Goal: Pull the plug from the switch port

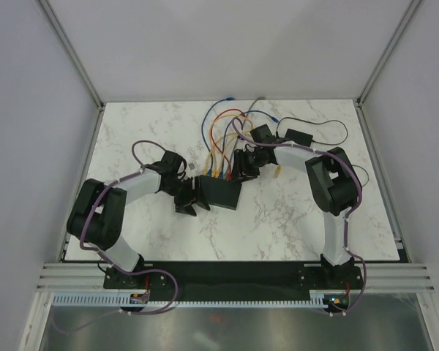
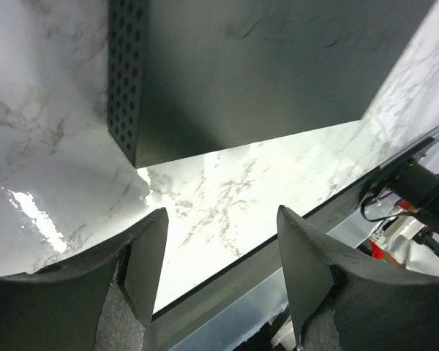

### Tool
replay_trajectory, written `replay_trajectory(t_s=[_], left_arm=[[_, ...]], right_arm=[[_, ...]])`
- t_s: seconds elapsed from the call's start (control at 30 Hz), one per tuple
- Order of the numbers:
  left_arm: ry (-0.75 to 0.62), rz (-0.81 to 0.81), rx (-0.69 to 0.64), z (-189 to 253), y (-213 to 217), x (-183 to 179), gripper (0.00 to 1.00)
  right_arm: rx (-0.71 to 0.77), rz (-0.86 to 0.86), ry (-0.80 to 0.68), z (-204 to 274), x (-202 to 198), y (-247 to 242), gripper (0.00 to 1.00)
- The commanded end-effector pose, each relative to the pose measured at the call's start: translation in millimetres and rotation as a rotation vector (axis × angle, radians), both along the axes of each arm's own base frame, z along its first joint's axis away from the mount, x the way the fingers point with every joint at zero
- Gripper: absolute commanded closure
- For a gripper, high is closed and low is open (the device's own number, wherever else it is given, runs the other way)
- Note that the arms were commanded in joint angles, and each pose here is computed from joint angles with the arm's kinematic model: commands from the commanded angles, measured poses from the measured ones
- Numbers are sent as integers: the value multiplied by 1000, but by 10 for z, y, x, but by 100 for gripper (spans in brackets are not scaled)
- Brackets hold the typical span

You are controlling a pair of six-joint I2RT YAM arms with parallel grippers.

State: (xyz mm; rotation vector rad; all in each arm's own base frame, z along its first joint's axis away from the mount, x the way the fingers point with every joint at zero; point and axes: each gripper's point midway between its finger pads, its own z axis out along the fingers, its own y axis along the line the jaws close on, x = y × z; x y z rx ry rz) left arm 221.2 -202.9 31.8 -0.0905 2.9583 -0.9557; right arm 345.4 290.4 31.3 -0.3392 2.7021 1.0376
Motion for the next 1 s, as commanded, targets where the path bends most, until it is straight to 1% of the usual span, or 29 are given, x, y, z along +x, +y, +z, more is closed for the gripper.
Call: replay_trajectory(t_s=[0.0,0.13,0.23,0.3,0.37,0.4,0.47,0.5,0.6,0.7,0.73,0.83,0.87,0.97], left_arm=[[-154,5,-43,449,-122,345,32],[-232,-7,-108,856,-328,472,34],[-220,4,-126,910,-424,568,34],[-174,18,-117,790,-472,652,38],[-162,28,-102,715,-494,740,40],[-130,38,-83,586,-494,761,41],[-110,54,-64,501,-496,804,44],[-79,74,-51,416,-493,808,44],[-50,121,-13,307,-453,823,46],[-11,155,31,157,-397,791,48],[17,161,44,85,-384,762,51],[76,191,62,-14,-364,677,53],[88,199,72,-52,-344,649,53],[100,204,79,-81,-327,626,54]], right_arm=[[43,-32,75,125,61,62,52],[89,-46,70,224,232,49,50],[104,-40,88,167,264,51,50],[105,-29,106,75,253,48,51],[106,-20,118,1,252,43,53],[104,-19,117,-17,257,42,54],[111,-12,118,-68,256,52,55],[115,-11,124,-85,252,59,56],[126,-2,127,-124,258,78,57],[138,-7,143,-161,241,93,58],[147,-6,152,-174,224,101,58],[163,-23,169,-201,251,112,59],[198,-21,162,-176,284,154,60],[194,-55,176,-202,320,140,63]])
